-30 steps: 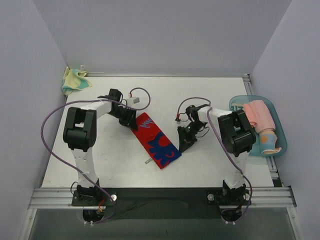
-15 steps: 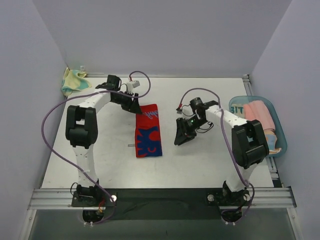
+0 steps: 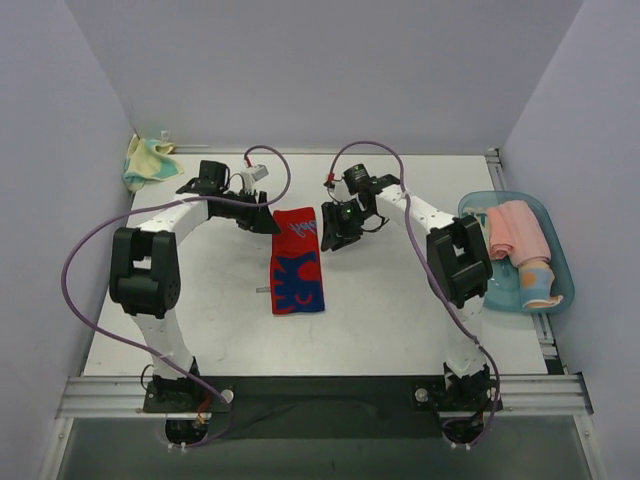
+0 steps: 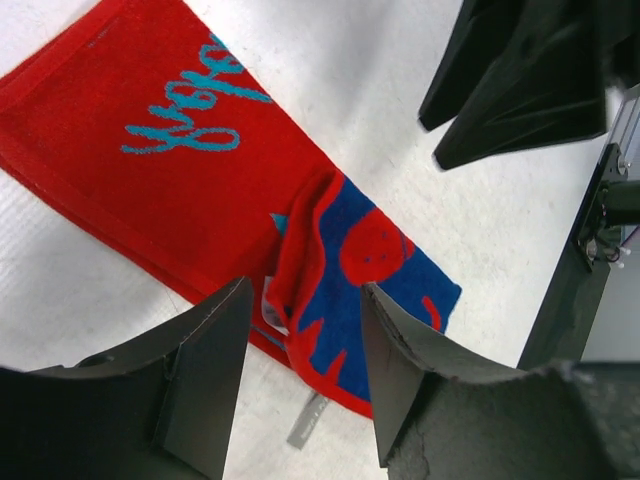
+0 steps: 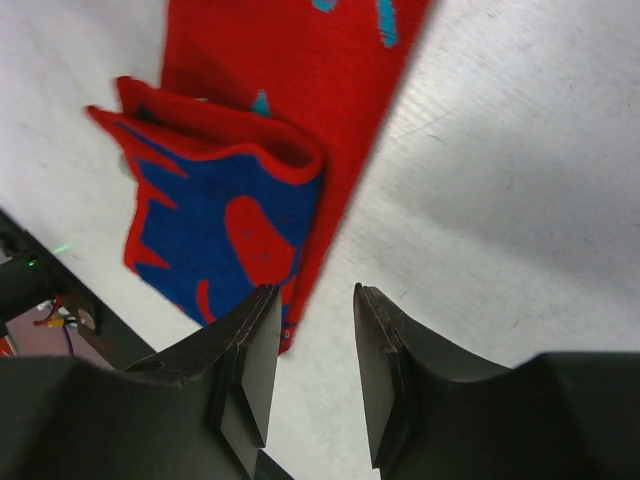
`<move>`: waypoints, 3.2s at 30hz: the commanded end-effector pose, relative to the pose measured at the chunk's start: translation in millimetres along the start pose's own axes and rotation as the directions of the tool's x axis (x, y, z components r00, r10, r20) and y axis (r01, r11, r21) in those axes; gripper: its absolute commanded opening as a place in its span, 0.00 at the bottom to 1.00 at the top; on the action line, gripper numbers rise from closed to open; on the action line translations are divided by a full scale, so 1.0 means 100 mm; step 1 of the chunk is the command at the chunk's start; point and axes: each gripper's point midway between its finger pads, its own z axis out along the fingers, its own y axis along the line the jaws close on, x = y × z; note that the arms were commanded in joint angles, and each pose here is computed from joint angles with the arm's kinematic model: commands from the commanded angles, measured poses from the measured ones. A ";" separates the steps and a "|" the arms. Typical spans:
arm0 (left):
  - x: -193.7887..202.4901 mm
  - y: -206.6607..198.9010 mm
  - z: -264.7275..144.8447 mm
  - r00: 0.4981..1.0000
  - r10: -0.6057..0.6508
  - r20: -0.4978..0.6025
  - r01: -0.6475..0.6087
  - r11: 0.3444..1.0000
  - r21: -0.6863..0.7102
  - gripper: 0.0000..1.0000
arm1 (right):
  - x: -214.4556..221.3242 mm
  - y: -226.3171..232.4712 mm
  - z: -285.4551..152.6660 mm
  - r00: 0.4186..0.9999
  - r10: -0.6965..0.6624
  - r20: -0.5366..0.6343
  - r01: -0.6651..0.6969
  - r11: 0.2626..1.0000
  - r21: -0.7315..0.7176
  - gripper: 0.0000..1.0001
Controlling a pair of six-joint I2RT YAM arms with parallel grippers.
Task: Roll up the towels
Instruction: Fold the towel, then roll the towel
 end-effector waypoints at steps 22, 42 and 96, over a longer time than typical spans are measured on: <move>0.12 0.65 0.68 0.976 -0.216 0.003 0.216 0.976 0.005 0.47 | 0.09 0.14 0.51 0.995 0.018 -0.096 -0.021 0.999 -0.031 0.36; 0.29 0.73 0.71 0.971 -0.240 -0.024 0.239 0.970 -0.033 0.41 | 0.10 0.24 0.42 0.995 0.023 -0.092 -0.030 0.997 -0.077 0.00; 1.49 -0.91 -0.14 0.479 0.808 -0.345 -0.851 0.523 0.043 0.54 | 0.67 0.71 0.36 0.971 0.037 -0.236 -0.092 0.970 -0.225 0.26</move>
